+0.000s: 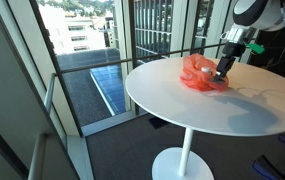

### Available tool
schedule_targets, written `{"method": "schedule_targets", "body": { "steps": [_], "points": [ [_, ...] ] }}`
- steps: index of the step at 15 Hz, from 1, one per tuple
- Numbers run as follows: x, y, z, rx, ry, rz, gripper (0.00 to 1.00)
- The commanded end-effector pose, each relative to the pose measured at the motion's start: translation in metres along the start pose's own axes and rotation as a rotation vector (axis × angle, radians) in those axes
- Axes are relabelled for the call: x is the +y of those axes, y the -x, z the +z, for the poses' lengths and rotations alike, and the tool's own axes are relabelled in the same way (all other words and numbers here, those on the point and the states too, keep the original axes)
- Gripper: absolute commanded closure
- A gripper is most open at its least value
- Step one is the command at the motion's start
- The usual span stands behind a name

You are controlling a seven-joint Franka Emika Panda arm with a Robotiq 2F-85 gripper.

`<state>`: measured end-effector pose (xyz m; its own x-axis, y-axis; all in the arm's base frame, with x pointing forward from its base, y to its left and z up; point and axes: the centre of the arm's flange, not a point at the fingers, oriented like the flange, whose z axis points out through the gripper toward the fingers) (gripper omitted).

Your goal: Put the white bottle in the plastic bag, remove the blue container from the plastic bag and put it on the table

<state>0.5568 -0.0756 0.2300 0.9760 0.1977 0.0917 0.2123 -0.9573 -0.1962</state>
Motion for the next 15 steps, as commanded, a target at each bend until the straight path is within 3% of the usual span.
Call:
{"method": "schedule_targets", "body": {
  "steps": [1,15],
  "points": [
    [0.006,0.001,-0.003,0.021,0.027,0.033,0.0],
    [0.005,-0.016,0.001,-0.007,0.156,0.126,0.0]
  ]
}}
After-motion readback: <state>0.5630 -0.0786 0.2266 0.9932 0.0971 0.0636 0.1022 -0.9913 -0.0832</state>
